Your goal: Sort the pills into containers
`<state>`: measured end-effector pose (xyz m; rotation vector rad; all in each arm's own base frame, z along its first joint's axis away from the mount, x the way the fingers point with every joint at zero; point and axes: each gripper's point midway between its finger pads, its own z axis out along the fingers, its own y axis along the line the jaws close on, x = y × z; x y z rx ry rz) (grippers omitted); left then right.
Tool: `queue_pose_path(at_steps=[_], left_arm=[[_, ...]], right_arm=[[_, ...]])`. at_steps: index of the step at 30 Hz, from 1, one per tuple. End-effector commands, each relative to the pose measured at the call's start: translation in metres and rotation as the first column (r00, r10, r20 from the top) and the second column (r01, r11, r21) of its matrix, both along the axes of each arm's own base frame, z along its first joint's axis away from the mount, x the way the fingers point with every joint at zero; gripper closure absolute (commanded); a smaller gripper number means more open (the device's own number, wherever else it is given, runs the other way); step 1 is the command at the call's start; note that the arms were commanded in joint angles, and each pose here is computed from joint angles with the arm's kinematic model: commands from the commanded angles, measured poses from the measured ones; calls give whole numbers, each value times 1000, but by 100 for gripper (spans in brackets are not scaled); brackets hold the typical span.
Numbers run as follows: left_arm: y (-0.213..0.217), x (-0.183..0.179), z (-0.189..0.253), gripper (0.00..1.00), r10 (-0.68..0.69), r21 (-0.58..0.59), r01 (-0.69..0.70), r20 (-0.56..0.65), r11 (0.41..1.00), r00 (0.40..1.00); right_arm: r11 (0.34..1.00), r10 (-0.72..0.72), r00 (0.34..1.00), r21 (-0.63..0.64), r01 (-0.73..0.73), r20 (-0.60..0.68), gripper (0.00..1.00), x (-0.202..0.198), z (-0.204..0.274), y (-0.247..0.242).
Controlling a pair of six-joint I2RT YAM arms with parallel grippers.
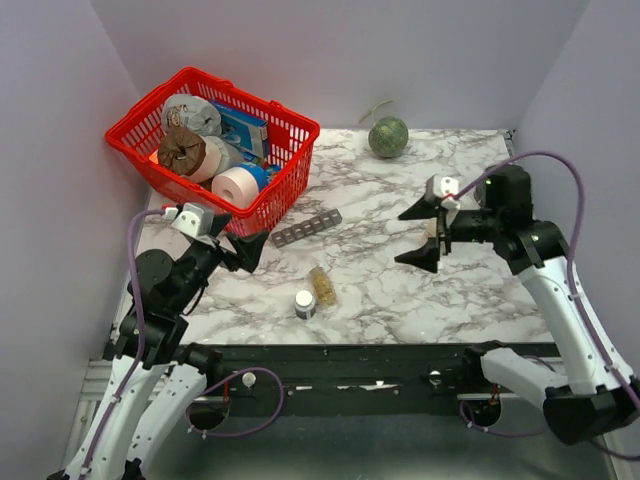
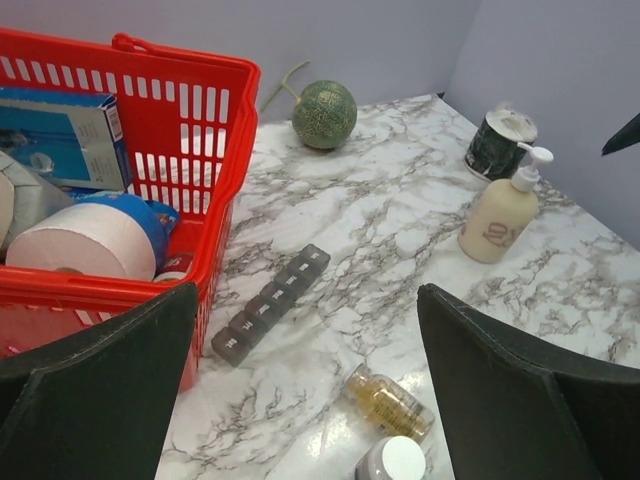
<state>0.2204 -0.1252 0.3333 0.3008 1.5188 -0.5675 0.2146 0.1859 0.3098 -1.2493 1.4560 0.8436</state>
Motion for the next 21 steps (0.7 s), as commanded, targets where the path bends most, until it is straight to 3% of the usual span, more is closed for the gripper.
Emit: queue_pose_path(at_steps=[1,7,10,21], left_arm=[[3,-6,-12,1,12,-26,-14,-40,1000,999],[16,-11,-22,1,82,-80,-89,-80,993,993],[22,-13,-28,1,112,-89,-120,-93,989,989],[56,-17,-35,1,284,-101,-297,-127,949,950]], right_arm=[[966,213,975,-166,-200,63,0,-21,-29,38],[852,407,913,-372,-368,28,0,-44,-90,94],[817,446,894,-428,-387,45,0,-46,-107,124],[826,393,916,-470,-310,86,1,-30,-146,207]])
